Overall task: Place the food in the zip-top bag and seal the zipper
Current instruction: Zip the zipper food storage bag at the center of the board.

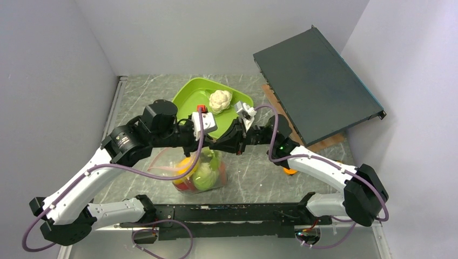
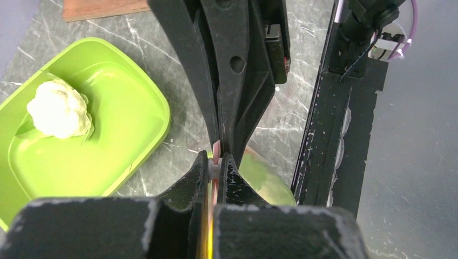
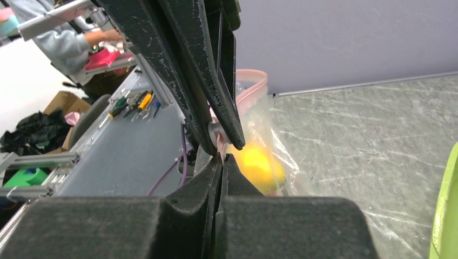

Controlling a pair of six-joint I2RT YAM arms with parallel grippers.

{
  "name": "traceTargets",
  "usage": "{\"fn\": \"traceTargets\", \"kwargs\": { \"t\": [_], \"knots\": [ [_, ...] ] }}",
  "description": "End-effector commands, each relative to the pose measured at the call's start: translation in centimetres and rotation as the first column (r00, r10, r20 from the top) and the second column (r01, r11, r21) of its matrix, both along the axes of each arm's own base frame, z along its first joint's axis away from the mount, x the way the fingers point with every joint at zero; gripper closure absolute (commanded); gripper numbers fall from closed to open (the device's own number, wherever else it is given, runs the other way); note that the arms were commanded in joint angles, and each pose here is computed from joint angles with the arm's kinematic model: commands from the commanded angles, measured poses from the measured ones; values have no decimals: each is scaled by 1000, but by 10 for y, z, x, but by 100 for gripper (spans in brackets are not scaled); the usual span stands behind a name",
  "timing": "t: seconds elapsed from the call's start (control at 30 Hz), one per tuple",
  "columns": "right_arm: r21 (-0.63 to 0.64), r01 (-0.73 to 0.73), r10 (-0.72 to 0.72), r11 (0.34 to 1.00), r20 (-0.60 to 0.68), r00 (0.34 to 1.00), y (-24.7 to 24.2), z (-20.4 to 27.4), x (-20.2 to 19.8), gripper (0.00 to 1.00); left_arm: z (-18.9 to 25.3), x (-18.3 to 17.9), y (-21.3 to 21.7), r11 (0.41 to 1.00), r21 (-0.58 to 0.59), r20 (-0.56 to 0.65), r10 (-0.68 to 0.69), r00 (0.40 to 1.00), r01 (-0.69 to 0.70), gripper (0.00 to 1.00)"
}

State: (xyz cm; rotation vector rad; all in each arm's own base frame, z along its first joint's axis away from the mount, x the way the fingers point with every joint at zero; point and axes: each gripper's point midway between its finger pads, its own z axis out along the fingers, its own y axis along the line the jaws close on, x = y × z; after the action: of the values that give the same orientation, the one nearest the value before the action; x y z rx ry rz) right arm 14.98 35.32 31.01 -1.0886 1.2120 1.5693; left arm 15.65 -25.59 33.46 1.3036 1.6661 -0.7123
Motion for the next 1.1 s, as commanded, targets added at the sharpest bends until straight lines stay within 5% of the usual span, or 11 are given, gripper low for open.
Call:
{"fn": "traceTargets", "kwargs": {
  "t": [0.0,0.4,0.6,0.7,0.8,1.07],
  "knots": [
    [178,25,-40,984,82,996,-13,47,-3,100,4,-1,17,1000,-16,26,20,999,-20,100],
    [200,92,-109,975,75,991,-25,49,10,100,1,-11,34,999,-37,24,29,999,-28,100],
    [85,1,-15,996,155,988,-18,39,4,98,3,-14,33,999,-42,11,17,1000,-16,100],
    [-31,-34,39,999,189,981,-12,30,2,60,5,-12,30,999,-50,11,14,1000,-14,100],
    [-112,-52,76,992,225,971,-8,27,2,41,7,-11,27,999,-51,9,8,1000,-8,100],
    [-191,-110,152,975,222,963,2,24,8,43,14,-8,23,998,-60,8,4,1000,-4,100]
  ]
}}
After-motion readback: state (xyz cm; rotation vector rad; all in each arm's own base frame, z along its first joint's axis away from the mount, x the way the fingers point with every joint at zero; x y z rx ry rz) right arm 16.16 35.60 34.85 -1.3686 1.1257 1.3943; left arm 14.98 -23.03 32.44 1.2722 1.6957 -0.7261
